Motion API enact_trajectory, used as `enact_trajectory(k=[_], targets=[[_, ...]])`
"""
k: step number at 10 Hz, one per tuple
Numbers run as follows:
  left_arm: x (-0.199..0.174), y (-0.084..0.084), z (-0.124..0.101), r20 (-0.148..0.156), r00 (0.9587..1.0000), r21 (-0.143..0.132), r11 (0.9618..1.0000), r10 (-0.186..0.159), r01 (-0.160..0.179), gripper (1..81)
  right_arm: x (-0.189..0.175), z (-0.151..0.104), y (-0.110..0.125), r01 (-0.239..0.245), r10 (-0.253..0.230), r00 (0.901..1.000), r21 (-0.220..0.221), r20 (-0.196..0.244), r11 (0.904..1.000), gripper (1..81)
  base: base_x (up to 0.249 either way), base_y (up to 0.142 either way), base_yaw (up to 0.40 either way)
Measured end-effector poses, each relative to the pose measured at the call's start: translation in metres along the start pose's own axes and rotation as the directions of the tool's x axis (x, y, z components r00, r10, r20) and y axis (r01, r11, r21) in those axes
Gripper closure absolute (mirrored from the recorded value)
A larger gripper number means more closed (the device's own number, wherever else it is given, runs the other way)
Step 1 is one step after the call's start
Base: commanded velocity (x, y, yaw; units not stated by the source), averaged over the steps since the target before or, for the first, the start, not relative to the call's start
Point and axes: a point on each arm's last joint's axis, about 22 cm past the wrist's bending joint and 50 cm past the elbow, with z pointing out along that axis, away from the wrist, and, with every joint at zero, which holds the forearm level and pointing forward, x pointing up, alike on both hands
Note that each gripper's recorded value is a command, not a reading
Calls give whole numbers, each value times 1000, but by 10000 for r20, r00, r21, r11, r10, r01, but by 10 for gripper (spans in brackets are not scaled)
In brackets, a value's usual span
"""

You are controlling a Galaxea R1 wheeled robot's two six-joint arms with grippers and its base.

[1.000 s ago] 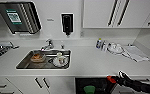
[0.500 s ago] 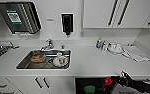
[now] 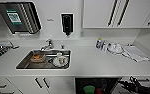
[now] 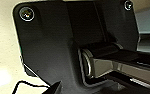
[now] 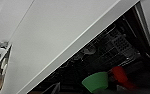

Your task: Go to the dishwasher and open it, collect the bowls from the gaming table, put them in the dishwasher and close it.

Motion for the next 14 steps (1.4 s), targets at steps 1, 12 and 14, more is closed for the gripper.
enact_trajectory(k=[1, 12, 14], targets=[[0, 1, 0, 4, 10000, -9, 10000, 4, -4, 10, 3, -2, -2, 13, -12, 10000, 83, -70, 10000, 10, 0, 0, 0], [24, -42, -11, -1362, 9904, 1004, 9943, -215, 354, 10, -179, -93, 123, -245, 922, 9561, -2379, 2780, 9710, 10, 0, 0, 0], [23, -50, -12, -1356, 9901, 1170, 9918, -362, 523, 10, -205, -116, 142, -227, 1101, 9438, -2713, 3115, 9622, 10, 0, 0, 0]])
